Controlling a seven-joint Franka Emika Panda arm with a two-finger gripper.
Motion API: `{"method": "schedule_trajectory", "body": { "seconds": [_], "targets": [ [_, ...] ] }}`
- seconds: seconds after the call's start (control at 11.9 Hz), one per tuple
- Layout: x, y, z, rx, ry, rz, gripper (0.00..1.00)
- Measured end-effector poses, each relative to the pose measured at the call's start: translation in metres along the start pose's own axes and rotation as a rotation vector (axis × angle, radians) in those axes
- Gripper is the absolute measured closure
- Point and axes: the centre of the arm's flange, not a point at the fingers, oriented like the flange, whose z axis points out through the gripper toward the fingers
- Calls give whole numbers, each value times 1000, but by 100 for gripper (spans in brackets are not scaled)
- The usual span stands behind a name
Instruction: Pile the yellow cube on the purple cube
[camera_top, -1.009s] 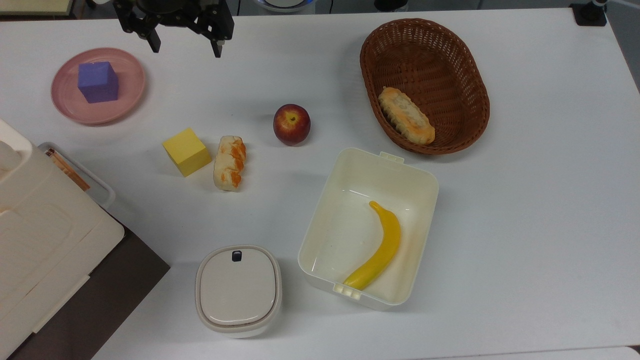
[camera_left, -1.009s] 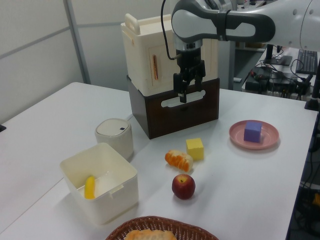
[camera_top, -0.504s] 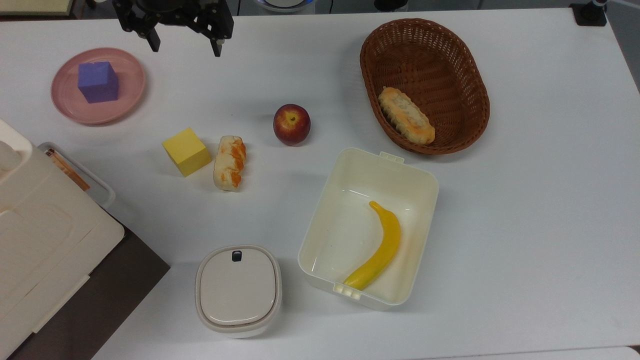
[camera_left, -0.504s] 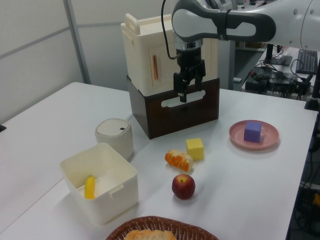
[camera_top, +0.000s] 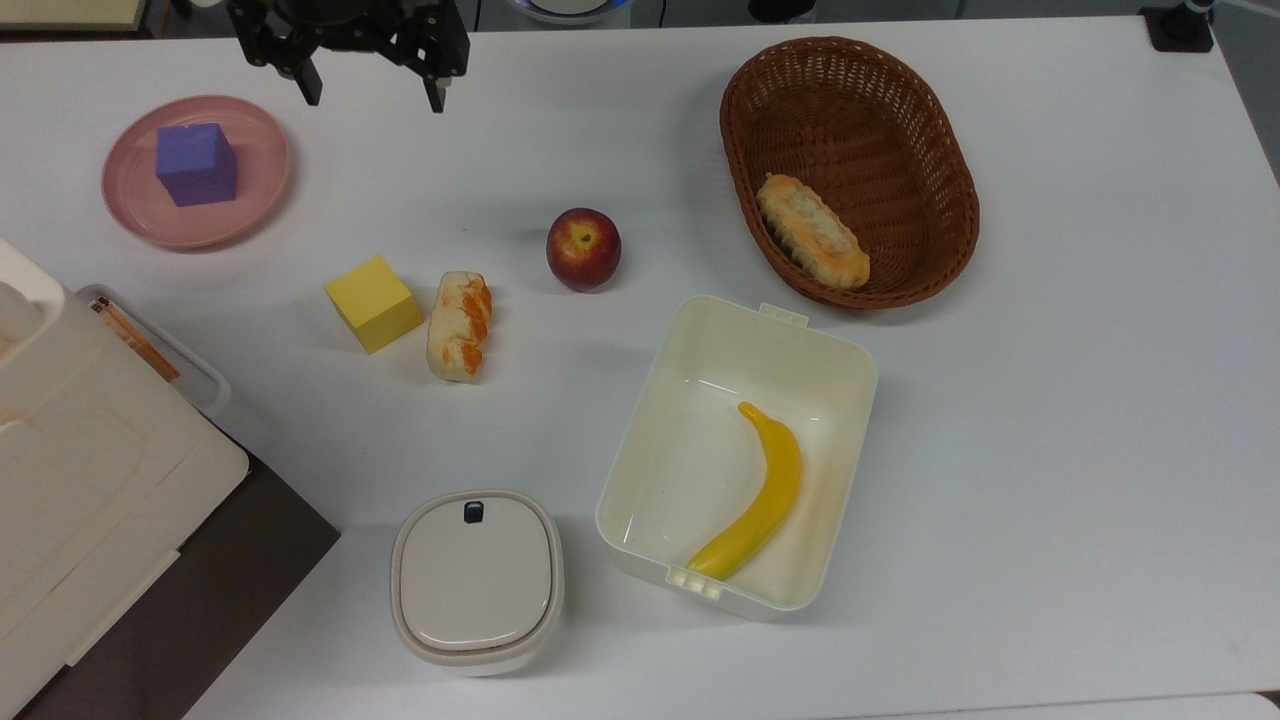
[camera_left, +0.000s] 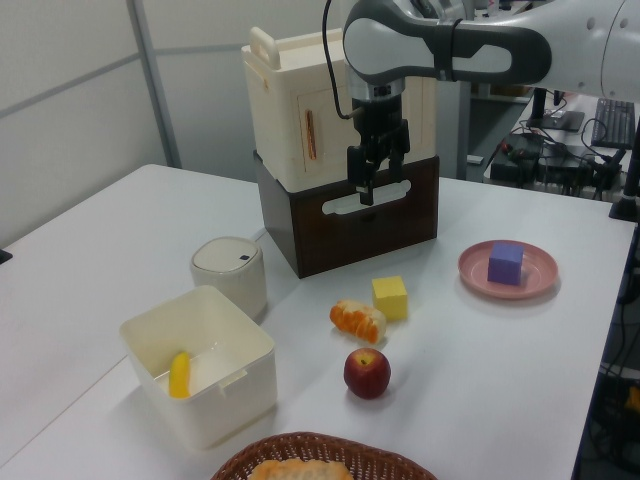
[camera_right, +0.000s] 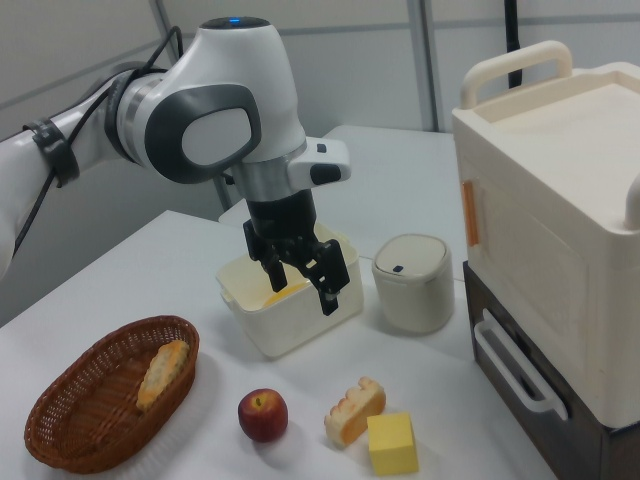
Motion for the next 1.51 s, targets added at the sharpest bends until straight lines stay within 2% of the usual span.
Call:
{"method": "schedule_trajectory", "body": {
  "seconds": [1.09, 1.51],
  "targets": [
    [-2, 1, 3, 4, -21, -60, 0],
    [3, 9, 36, 10, -85, -72, 0]
  ]
}}
